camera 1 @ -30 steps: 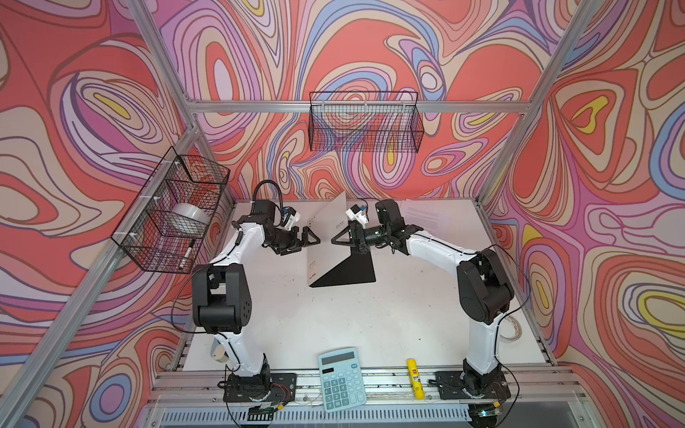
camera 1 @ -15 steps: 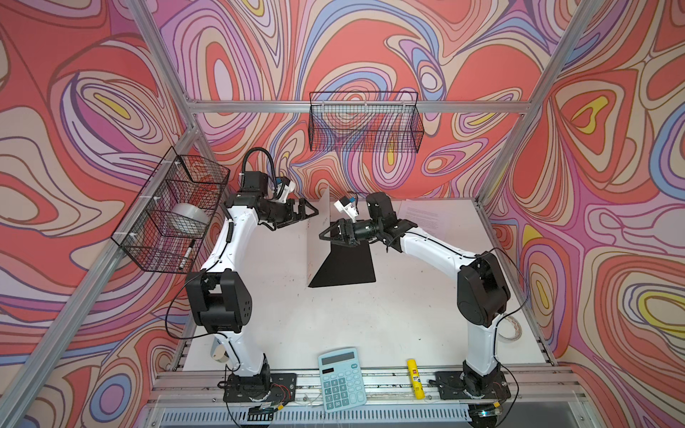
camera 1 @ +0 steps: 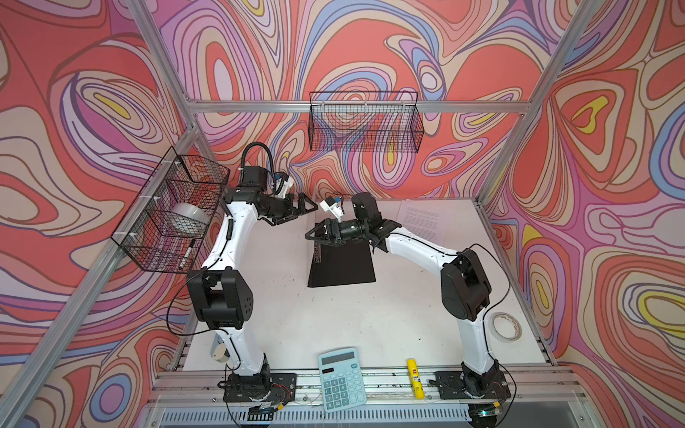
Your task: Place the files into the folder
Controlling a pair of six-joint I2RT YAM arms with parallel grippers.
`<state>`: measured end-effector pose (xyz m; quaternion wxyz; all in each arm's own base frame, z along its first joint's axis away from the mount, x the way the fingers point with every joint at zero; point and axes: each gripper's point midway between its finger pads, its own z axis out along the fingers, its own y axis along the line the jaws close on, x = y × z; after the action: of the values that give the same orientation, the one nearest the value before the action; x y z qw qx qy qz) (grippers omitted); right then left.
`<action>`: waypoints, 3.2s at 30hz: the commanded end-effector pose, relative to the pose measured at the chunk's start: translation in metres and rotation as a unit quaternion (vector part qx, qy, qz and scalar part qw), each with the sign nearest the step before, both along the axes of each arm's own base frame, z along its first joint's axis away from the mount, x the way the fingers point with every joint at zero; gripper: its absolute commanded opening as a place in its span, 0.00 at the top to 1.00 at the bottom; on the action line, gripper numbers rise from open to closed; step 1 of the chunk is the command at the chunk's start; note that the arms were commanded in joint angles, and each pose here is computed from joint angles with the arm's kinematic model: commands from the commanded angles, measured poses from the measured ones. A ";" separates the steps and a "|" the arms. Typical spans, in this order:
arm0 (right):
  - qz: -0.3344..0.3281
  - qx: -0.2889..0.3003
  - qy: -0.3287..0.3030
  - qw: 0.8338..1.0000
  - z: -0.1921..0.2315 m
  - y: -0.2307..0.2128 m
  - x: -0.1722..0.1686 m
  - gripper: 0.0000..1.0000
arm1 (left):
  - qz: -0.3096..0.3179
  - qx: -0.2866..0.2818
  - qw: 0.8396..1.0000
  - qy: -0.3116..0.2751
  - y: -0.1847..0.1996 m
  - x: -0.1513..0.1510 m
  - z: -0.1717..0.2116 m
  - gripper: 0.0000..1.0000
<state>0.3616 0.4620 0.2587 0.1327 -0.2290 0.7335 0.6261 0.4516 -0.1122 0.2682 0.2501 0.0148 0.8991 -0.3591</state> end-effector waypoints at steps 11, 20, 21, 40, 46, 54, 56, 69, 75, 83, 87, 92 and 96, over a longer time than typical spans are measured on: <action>0.043 0.057 0.012 0.997 0.013 0.033 -0.012 0.02 | 0.050 0.100 0.993 0.039 0.030 0.002 -0.038 0.03; 0.048 0.054 0.015 0.997 0.010 0.034 -0.016 0.02 | 0.070 0.138 0.986 0.056 0.043 0.001 -0.057 0.34; 0.049 0.053 0.016 0.997 0.008 0.034 -0.017 0.02 | 0.070 0.139 0.986 0.058 0.043 0.002 -0.059 0.38; -0.037 -0.111 -0.022 0.993 -0.036 -0.008 -0.019 0.03 | 0.088 0.182 0.977 0.067 0.053 -0.018 -0.065 1.00; -0.105 -0.223 -0.033 0.969 -0.076 -0.044 -0.013 0.07 | 0.118 0.176 0.975 0.070 0.057 -0.034 -0.062 1.00; -0.147 -0.348 -0.027 0.926 -0.130 -0.082 -0.007 0.24 | 0.155 0.170 0.972 0.051 0.064 -0.071 -0.052 1.00; -0.143 -0.360 -0.024 0.921 -0.137 -0.086 -0.009 0.28 | 0.165 0.164 0.971 0.052 0.064 -0.082 -0.058 1.00; -0.111 -0.401 0.002 0.910 -0.166 -0.103 -0.033 0.57 | 0.147 0.126 0.979 0.068 0.050 -0.091 -0.076 1.00; -0.099 -0.378 0.034 0.920 -0.178 -0.096 -0.045 0.62 | 0.148 0.118 0.979 0.071 0.046 -0.095 -0.080 1.00; -0.097 -0.389 0.050 0.915 -0.199 -0.088 -0.043 0.65 | 0.124 0.118 0.983 0.072 0.032 -0.091 -0.082 1.00; -0.096 -0.383 0.057 0.917 -0.205 -0.084 -0.041 0.68 | 0.121 0.116 0.983 0.072 0.029 -0.090 -0.079 1.00; -0.097 -0.383 0.057 0.917 -0.208 -0.079 -0.037 0.70 | 0.120 0.117 0.983 0.071 0.028 -0.091 -0.077 1.00; -0.094 -0.391 0.057 0.914 -0.213 -0.078 -0.034 0.70 | 0.119 0.113 0.984 0.068 0.026 -0.093 -0.075 1.00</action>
<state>0.3243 0.3773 0.0479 0.0485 -0.1506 0.9451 0.2858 0.3586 -0.0809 0.1852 0.2235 -0.0895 0.9469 -0.2132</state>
